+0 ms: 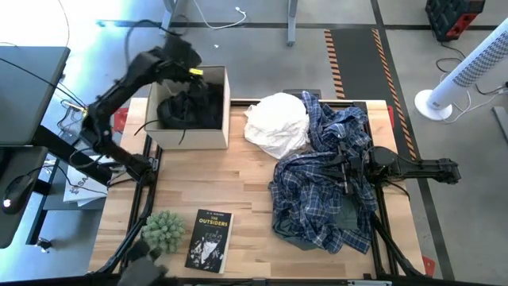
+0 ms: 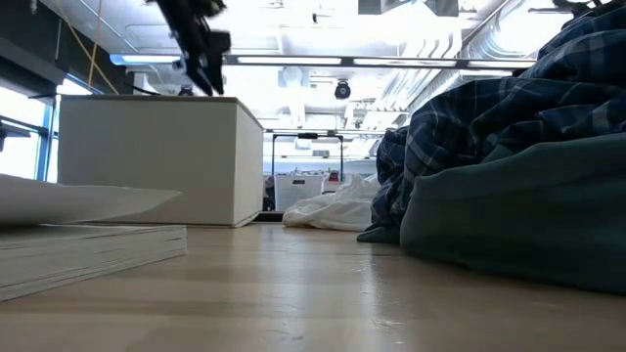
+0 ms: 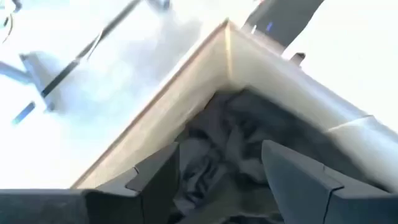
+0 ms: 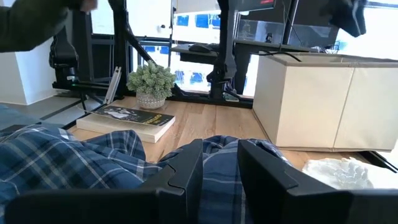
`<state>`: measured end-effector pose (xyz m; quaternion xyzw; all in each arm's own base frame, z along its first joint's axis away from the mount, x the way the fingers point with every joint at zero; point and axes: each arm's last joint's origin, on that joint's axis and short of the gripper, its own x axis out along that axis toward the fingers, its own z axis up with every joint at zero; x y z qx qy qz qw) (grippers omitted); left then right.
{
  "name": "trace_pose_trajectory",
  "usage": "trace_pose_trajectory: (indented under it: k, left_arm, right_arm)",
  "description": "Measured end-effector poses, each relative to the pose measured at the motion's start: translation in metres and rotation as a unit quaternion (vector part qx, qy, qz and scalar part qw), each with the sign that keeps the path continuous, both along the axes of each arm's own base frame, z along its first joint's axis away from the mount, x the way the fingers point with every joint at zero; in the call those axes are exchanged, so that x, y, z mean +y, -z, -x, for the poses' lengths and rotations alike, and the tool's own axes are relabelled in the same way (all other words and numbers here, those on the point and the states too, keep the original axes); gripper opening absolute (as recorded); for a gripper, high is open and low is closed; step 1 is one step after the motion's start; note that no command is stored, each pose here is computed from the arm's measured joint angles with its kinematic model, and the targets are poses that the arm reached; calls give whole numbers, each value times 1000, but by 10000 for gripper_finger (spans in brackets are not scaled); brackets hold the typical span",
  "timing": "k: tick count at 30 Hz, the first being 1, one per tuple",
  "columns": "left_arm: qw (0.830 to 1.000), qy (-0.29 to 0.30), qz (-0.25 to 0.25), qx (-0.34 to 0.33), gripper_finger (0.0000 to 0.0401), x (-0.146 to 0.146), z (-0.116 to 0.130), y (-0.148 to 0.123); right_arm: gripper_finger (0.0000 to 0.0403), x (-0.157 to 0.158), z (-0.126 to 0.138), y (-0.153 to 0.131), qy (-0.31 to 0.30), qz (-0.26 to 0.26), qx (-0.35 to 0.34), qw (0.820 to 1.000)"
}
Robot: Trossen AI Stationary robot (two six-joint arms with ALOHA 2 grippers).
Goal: Sort clothes
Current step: Put the bottom blue plaid shirt into the laundry organizer
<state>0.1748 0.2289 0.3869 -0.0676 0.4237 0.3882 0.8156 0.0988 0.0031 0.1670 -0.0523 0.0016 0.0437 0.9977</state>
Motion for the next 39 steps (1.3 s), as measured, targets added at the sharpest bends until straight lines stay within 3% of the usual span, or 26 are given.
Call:
trace_pose_trajectory:
  k: [2,6,11,16,21,23,29,31,34,39]
  left_arm:
    - [999,22,-3,-42,227,-16,6,-14]
    - [986,120,6,-112,217,-58,10,-26]
    - [948,246,-33,-199,197,-115,-1,-14]
    - [880,355,-88,-304,183,-161,-19,27]
    - [787,421,-140,-429,177,-201,-43,83]
    - [772,413,-156,-458,177,-215,-52,104]
    - [788,389,-163,-449,177,-238,-96,136]
    - [793,407,-138,-431,177,-241,-122,142]
    - [788,453,-105,-403,177,-243,-164,146]
    - [805,482,-88,-333,194,-232,-232,155]
  right_arm:
    - [99,0,0,0,0,0,0,1000]
    - [99,0,0,0,0,0,0,1000]
    - [99,0,0,0,0,0,0,1000]
    - [99,0,0,0,0,0,0,1000]
    - [99,0,0,0,0,0,0,1000]
    - [99,0,0,0,0,0,0,1000]
    - [99,0,0,0,0,0,0,1000]
    - [99,0,0,0,0,0,0,1000]
    - [99,0,0,0,0,0,0,1000]
    - [99,0,0,0,0,0,0,1000]
